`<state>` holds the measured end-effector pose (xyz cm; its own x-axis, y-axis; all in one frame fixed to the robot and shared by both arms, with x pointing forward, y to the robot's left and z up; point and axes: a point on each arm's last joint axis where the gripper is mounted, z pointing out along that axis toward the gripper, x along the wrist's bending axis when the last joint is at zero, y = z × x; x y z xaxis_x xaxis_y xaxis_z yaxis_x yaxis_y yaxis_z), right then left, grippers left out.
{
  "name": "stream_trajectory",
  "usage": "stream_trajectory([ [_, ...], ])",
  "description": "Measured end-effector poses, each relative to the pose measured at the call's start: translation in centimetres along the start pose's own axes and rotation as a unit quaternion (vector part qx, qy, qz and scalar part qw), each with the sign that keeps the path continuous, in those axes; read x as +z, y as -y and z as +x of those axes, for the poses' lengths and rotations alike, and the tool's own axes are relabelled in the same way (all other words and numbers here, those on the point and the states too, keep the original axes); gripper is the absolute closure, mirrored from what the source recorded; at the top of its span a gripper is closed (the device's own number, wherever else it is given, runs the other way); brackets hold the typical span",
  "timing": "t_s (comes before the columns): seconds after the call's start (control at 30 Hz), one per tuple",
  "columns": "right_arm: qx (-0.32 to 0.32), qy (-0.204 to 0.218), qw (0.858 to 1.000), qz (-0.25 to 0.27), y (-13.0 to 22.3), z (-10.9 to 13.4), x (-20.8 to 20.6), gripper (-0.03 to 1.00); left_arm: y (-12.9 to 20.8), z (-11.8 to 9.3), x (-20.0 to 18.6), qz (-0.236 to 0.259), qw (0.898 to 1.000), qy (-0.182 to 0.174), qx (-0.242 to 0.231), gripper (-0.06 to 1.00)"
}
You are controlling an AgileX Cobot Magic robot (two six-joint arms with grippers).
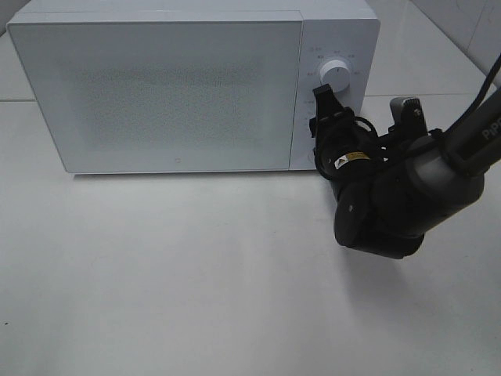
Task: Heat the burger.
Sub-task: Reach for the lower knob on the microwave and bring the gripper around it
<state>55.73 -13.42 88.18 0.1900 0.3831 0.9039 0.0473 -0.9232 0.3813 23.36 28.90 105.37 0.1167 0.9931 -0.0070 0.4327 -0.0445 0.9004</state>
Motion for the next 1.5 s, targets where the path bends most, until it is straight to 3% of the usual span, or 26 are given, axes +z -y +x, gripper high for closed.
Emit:
stream_trajectory([
  [0.27, 0.127, 0.002, 0.992, -0.005, -0.07, -0.06, 0.01, 0.53, 0.00, 0.00, 0.00, 0.000, 1.000, 0.000, 0.000, -0.05],
  [0.6, 0.272, 0.002, 0.962, -0.009, -0.03, -0.16, -0.03, 0.53, 0.00, 0.00, 0.00, 0.000, 1.000, 0.000, 0.000, -0.05],
  [0.83, 0.327, 0.003, 0.945, -0.009, -0.03, -0.19, -0.03, 0.53, 0.00, 0.00, 0.00, 0.000, 1.000, 0.000, 0.000, -0.05],
  [1.07, 0.345, 0.004, 0.939, -0.009, -0.02, -0.20, -0.03, 0.53, 0.00, 0.00, 0.00, 0.000, 1.000, 0.000, 0.000, -0.05],
  [1.5, 0.331, 0.004, 0.943, -0.009, -0.02, -0.20, -0.03, 0.53, -0.01, 0.00, 0.00, 0.000, 1.000, 0.000, 0.000, -0.05],
])
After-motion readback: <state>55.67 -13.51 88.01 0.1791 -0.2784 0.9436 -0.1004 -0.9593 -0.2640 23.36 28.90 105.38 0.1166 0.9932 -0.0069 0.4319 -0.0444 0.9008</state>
